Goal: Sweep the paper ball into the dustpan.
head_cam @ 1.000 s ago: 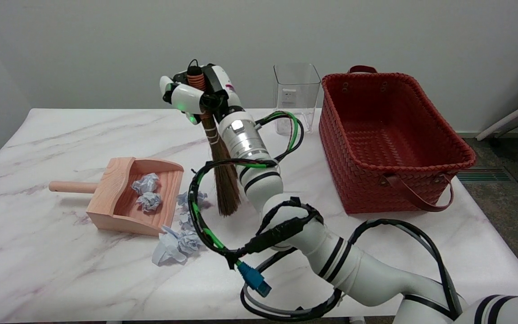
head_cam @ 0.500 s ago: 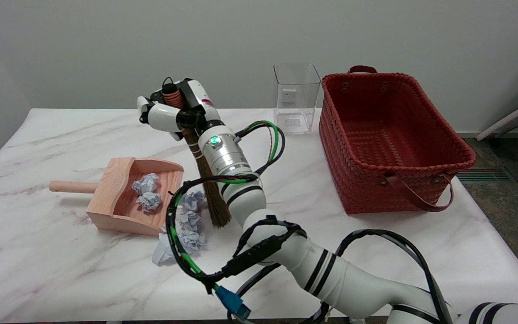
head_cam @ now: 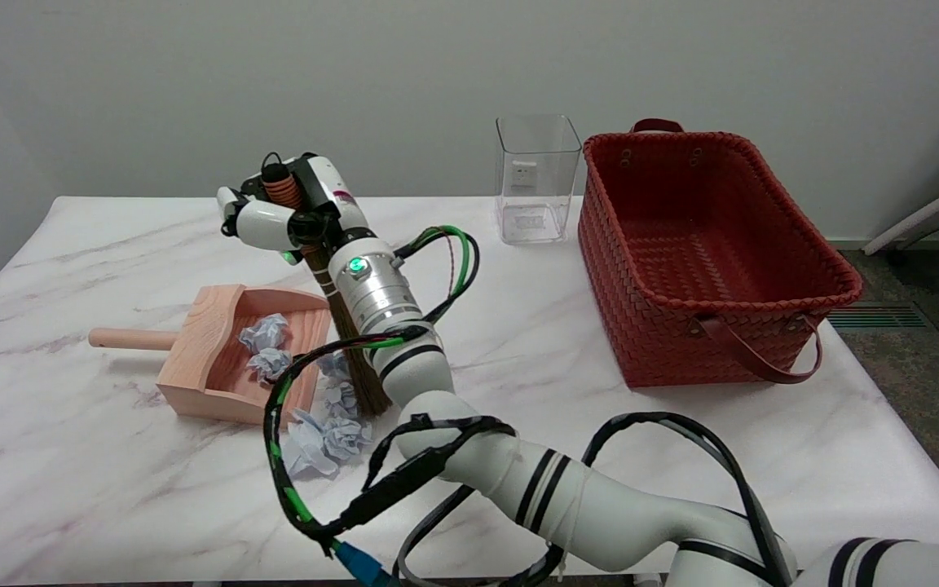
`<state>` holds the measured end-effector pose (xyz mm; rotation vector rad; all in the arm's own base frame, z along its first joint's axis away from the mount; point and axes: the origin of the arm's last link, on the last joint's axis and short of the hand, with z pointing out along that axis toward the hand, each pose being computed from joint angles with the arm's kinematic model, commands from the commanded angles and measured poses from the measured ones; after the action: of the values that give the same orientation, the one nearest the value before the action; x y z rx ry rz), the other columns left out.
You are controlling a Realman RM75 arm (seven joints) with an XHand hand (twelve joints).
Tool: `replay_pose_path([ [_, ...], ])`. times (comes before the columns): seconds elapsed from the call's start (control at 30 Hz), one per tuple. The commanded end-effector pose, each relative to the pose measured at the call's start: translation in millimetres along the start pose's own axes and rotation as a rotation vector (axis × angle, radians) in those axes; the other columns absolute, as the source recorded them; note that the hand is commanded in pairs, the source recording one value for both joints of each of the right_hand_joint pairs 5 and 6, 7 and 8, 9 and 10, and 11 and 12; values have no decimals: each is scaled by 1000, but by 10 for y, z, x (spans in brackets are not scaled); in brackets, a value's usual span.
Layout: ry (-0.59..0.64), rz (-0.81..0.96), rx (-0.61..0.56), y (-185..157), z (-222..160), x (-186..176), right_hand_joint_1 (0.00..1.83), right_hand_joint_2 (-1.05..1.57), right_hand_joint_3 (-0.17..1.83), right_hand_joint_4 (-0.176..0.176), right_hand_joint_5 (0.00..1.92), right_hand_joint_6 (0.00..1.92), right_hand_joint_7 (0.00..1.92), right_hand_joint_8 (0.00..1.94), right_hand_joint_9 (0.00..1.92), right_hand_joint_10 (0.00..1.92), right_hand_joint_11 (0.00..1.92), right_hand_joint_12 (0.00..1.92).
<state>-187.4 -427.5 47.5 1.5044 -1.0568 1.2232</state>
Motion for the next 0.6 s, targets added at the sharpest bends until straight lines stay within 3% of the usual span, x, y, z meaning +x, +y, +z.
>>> replay_pose_path([
  [0.03, -10, 103, 58, -222, 327, -440, 914, 1022, 1528, 0, 1920, 1920, 1920, 1920, 1920, 1920, 1920, 1920],
  [0.47, 4, 187, 145, -784, 634, -556, 845, 1058, 1301, 0, 1920, 1920, 1920, 1920, 1920, 1920, 1920, 1920],
  [0.6, -23, 306, 138, -870, 706, -585, 831, 1075, 1237, 0, 1920, 1920, 1920, 1920, 1920, 1920, 1920, 1920],
])
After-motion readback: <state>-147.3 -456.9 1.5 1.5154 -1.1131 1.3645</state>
